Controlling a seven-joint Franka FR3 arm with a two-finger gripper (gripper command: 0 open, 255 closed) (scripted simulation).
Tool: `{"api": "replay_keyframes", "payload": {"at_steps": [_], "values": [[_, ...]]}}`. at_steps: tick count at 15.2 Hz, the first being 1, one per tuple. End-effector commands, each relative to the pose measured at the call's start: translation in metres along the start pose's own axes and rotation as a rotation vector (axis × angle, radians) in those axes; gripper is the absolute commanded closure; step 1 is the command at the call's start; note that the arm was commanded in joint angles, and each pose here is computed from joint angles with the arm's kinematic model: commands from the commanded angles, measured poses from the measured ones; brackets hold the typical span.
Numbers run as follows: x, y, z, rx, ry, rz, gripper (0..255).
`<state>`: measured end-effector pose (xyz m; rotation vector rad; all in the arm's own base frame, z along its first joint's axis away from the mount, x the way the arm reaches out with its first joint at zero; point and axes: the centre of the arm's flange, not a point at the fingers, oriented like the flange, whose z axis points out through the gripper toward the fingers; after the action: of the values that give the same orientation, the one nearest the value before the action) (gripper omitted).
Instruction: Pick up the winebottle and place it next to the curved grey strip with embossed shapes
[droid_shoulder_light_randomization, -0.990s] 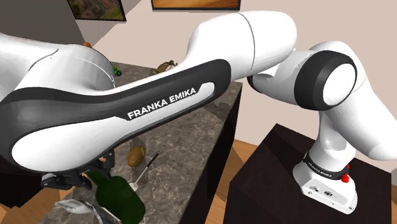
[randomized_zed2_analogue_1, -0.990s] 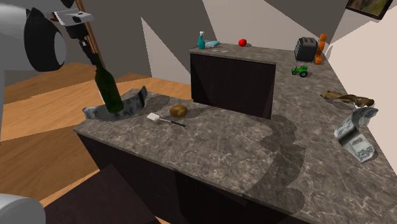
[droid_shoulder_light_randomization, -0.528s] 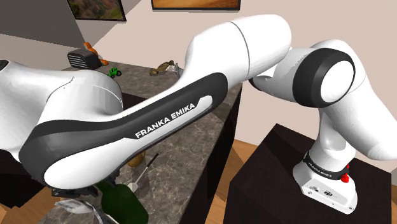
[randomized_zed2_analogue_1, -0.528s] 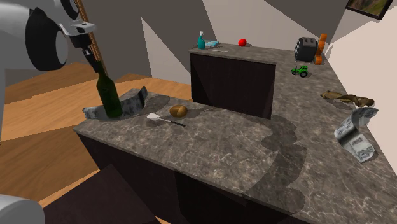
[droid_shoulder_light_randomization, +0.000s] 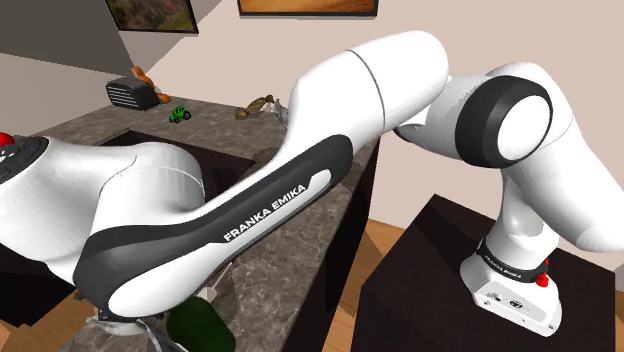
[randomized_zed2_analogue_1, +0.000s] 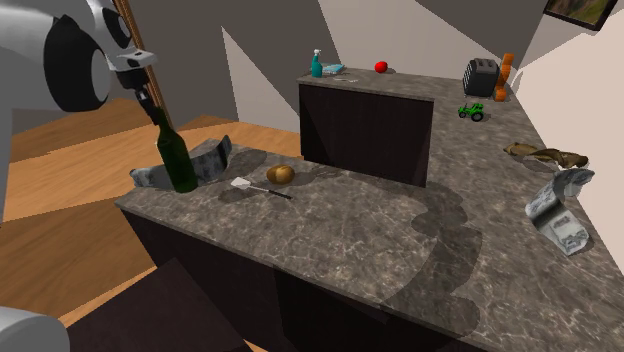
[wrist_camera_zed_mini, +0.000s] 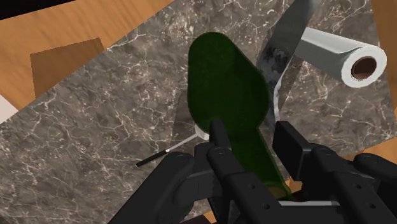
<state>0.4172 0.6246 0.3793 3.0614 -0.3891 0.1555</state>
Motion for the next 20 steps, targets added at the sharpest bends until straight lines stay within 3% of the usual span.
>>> {"api": "replay_keyframes", "payload": {"at_steps": [1,14,20], "values": [[-0.001,0.000,0.012,0.001,0.000,0.000,255],[-0.009,-0.003,0.085,0.001,0.000,0.000,255],[-0.009,-0.003,0.085,0.001,0.000,0.000,255]]}}
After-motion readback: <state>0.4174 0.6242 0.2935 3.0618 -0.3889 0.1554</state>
